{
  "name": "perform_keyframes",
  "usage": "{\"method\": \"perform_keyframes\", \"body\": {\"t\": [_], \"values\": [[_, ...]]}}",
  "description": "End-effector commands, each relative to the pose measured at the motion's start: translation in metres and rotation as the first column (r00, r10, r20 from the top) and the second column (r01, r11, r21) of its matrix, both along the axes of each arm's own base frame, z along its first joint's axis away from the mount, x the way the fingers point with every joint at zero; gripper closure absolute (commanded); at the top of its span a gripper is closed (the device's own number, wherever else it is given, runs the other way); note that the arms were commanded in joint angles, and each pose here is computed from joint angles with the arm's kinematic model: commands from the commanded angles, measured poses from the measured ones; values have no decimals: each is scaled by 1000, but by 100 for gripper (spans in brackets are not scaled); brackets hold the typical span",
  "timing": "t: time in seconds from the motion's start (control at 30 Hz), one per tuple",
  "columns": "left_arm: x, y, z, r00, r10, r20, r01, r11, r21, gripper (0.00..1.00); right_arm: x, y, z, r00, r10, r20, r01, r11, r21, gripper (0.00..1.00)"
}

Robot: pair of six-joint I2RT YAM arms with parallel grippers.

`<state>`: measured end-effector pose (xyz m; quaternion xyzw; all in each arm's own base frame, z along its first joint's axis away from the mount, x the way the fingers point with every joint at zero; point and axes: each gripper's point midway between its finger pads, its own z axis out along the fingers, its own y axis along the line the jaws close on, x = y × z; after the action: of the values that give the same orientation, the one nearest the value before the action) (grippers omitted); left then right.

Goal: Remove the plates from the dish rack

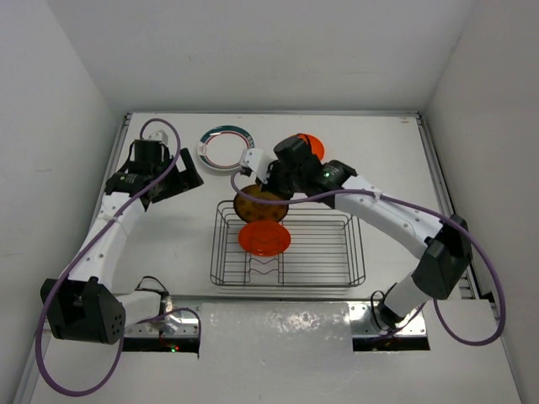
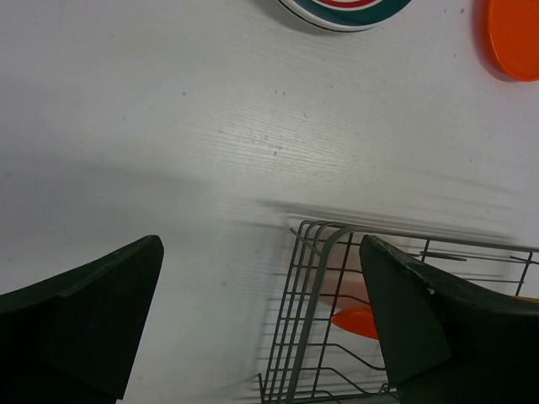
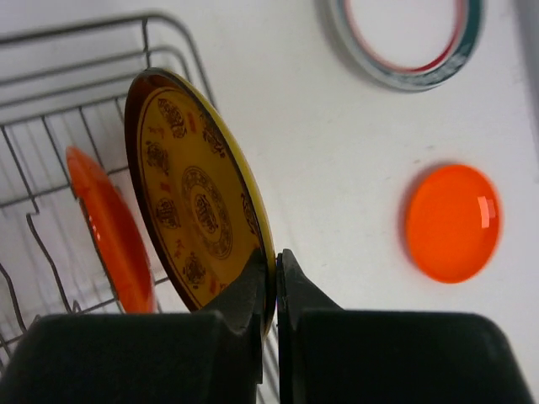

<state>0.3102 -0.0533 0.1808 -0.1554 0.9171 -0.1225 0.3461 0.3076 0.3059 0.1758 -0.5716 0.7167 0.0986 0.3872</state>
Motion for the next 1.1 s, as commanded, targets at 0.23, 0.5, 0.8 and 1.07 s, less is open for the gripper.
{"method": "perform_keyframes", "body": {"t": [0.23,0.5,0.8,1.07], "values": [[7,1,12,998,-1,60,1,1000,5,0,105,-86,127,795,-600,85,565,785,256,100],[8,-5,23,997,-27,74,28,1000,-14,0,244,-179,45,297,-710,-638,913,14,409,100],[6,9,34,997,-28,76,23,998,64,0,304,-195,-40,165,-684,-710,967,-30,254,97],[3,16,23,999,-23,45,19,996,93,0,281,-161,-59,252,-643,-724,967,128,223,51]]}}
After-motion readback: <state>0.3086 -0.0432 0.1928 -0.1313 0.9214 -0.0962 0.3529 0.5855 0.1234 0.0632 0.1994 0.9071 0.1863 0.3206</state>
